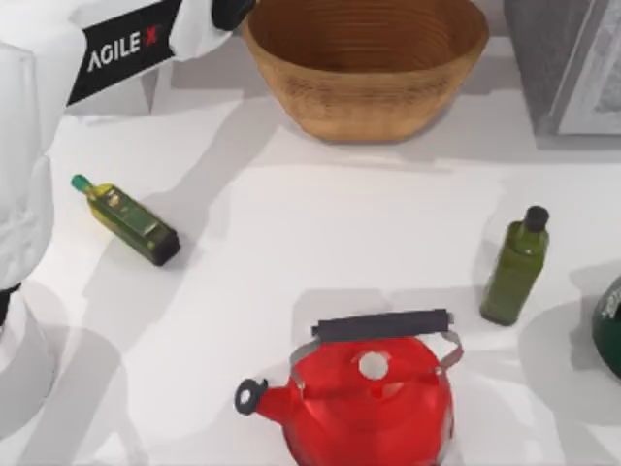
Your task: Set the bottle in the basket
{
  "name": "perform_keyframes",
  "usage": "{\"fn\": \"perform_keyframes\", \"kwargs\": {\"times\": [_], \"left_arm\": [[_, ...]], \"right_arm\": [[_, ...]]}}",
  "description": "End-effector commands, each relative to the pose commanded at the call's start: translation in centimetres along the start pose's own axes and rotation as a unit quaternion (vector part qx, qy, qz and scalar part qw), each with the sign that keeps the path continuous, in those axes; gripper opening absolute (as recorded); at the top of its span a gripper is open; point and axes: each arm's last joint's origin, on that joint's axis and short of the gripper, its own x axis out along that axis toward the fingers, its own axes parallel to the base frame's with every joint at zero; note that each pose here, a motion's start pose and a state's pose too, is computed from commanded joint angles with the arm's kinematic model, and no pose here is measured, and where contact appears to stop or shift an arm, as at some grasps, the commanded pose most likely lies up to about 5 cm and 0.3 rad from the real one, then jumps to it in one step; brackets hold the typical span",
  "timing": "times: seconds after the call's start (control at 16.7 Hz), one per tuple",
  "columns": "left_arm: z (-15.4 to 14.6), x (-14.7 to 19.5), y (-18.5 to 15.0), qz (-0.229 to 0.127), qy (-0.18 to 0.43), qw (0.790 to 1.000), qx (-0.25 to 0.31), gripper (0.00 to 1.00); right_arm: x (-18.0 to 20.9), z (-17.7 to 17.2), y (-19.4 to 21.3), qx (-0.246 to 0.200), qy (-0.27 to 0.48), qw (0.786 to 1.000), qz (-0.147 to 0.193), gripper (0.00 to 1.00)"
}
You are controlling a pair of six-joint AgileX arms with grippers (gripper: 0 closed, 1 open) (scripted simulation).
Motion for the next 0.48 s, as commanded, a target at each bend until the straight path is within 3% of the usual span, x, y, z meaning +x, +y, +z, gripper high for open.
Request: {"fn": "perform_keyframes", "kwargs": {"times": [0.3,0.48], "left_arm": [[-0.54,0.60,-0.05,0.000,0.001,1.000,-0.001,0.00],[-0.54,0.60,-0.05,0.000,0.001,1.000,-0.001,0.23]], "right_arm": [[0.00,0.00,0.00,0.000,0.000,1.000,0.000,1.00],[0.00,0.00,0.00,0.000,0.000,1.000,0.000,1.00]]}}
